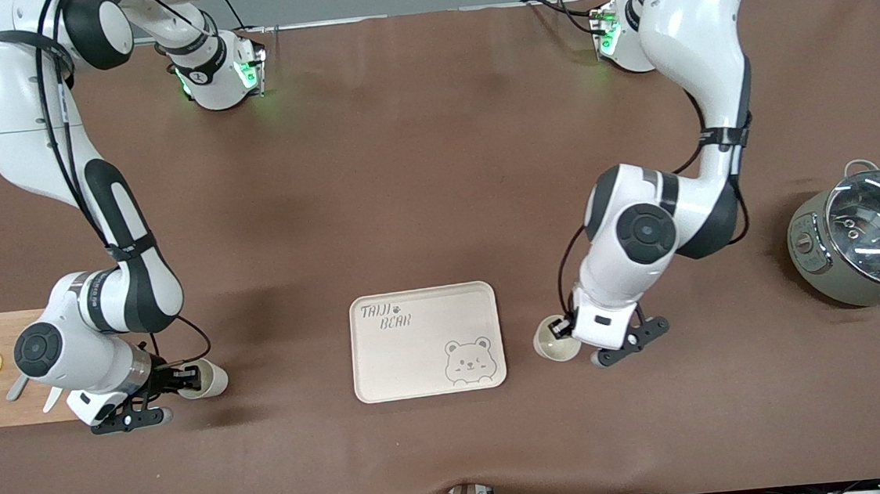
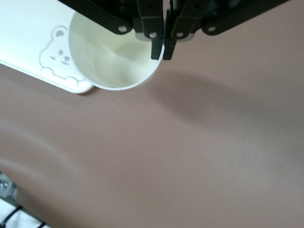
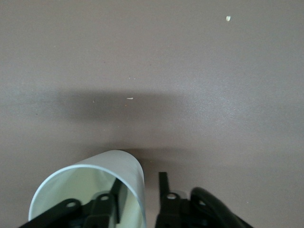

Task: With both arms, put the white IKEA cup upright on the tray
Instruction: 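Carry the cup with the left gripper onto the white tray, then set the left cup on the tray while the right gripper carries its cup over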

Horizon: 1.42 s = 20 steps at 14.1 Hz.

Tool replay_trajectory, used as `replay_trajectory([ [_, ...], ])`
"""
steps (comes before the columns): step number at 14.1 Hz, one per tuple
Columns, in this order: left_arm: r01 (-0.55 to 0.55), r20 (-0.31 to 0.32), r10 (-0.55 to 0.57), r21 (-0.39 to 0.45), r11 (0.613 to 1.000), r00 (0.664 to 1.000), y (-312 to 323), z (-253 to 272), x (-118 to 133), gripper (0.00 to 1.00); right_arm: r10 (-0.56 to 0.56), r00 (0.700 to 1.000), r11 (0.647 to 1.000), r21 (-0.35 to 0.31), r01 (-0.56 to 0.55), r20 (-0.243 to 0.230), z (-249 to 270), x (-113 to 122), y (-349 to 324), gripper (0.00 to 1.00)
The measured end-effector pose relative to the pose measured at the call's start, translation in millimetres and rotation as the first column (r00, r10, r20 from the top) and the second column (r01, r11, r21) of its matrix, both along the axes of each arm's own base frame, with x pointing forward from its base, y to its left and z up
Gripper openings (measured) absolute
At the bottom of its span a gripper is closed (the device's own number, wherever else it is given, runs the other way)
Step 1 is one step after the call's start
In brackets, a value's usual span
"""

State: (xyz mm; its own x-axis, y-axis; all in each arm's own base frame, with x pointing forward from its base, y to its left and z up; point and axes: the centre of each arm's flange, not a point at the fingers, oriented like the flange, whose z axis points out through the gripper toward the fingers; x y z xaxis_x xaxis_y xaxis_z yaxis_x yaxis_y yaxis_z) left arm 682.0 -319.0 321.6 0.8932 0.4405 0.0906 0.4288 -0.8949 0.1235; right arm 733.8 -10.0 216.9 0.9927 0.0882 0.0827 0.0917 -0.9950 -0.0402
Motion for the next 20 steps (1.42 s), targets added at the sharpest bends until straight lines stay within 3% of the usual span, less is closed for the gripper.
replay_trajectory([
  [2, -0.028, 0.0, 0.028, 0.009, 1.0, 1.0, -23, -9, -7, 0.04, 0.003, 1.0, 1.0, 0.001, -0.003, 0.001, 0, 0, 1, 0.07],
  [3, -0.039, 0.002, 0.039, 0.015, 0.999, 0.999, -35, -14, -10, 0.04, 0.005, 1.0, 1.0, 0.002, -0.005, 0.003, 1, 1, 3, 0.04],
  [11, -0.099, 0.006, 0.099, 0.014, 0.995, 0.995, -113, -62, -40, 0.04, 0.014, 1.0, 1.0, 0.004, -0.014, 0.008, 3, 2, 10, 0.04],
  [14, -0.099, 0.011, 0.099, 0.016, 0.995, 0.995, -128, -74, -45, 0.04, 0.019, 1.0, 0.999, 0.043, -0.02, 0.016, 9, 5, 30, 0.04],
  [18, -0.082, 0.018, 0.082, 0.021, 0.996, 0.996, -141, -79, -53, 0.04, -0.039, 0.998, 0.995, 0.085, 0.043, -0.054, 40, 12, 70, 0.04],
  [20, -0.082, 0.02, 0.082, 0.022, 0.996, 0.996, -141, -78, -52, 0.19, -0.073, 0.995, 0.993, 0.091, 0.08, -0.074, 65, 16, 94, 0.04],
])
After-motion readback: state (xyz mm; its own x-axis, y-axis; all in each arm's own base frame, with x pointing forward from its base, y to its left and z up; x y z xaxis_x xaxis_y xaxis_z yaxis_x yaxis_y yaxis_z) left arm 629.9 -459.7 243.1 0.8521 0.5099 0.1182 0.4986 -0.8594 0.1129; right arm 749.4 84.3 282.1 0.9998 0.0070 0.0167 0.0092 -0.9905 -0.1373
